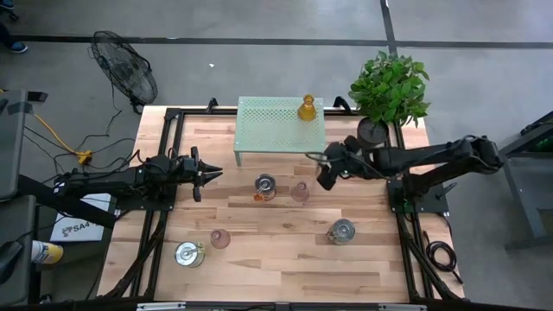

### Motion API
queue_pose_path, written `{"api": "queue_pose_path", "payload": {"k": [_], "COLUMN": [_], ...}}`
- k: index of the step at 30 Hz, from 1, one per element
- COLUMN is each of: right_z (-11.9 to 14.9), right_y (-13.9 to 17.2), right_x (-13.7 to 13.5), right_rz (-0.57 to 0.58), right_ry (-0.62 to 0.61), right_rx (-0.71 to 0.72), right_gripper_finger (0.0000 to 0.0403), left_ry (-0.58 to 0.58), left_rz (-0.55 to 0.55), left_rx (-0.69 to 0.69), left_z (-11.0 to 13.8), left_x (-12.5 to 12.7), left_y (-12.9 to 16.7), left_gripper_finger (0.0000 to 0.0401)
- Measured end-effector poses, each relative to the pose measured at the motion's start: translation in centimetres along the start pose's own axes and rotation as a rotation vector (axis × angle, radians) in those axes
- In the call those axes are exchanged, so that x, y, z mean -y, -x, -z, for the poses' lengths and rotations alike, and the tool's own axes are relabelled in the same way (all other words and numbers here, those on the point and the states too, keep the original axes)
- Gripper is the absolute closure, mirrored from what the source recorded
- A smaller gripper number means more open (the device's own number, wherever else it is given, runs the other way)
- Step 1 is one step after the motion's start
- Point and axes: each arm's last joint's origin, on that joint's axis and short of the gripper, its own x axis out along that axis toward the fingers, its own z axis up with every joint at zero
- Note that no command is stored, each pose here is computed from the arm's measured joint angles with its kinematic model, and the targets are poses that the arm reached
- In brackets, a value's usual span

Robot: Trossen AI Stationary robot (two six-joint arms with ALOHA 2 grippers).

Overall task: Pick & Place candle stick holders
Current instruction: Put the top purple glass candle holder on the shelf

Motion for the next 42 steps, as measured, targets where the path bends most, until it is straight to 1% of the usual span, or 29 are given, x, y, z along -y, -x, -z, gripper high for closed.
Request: {"api": "queue_pose_path", "payload": {"k": [6, 11, 18, 24, 26, 34, 42], "right_z": [2.4, 3.7, 5.8, 7.1, 7.2, 7.6, 7.4], "right_y": [-1.0, -1.8, -2.8, -4.2, -4.6, -6.5, -7.6], "right_x": [-0.2, -0.2, -0.2, -1.0, -1.3, -2.1, -2.9], "right_rz": [-0.071, -0.122, -0.239, -0.392, -0.424, -0.426, -0.432], "right_ry": [0.029, 0.051, 0.191, 0.298, 0.322, 0.342, 0.351], "right_rx": [0.012, 0.012, -0.02, 0.011, 0.026, 0.045, 0.134], "right_gripper_finger": [0.0176, 0.0176, 0.0176, 0.0176, 0.0176, 0.0176, 0.0175], "left_ry": [0.0, 0.0, 0.0, 0.0, 0.0, 0.0, 0.0], "left_rz": [0.0, 0.0, 0.0, 0.0, 0.0, 0.0, 0.0], "left_rx": [0.0, 0.0, 0.0, 0.0, 0.0, 0.0, 0.0], "left_z": [0.0, 0.0, 0.0, 0.0, 0.0, 0.0, 0.0], "left_x": [0.0, 0.0, 0.0, 0.0, 0.0, 0.0, 0.0], "left_y": [0.0, 0.0, 0.0, 0.0, 0.0, 0.0, 0.0], "left_gripper_finger": [0.0343, 0.0343, 0.0343, 0.0343, 0.0343, 0.0343, 0.0343]}}
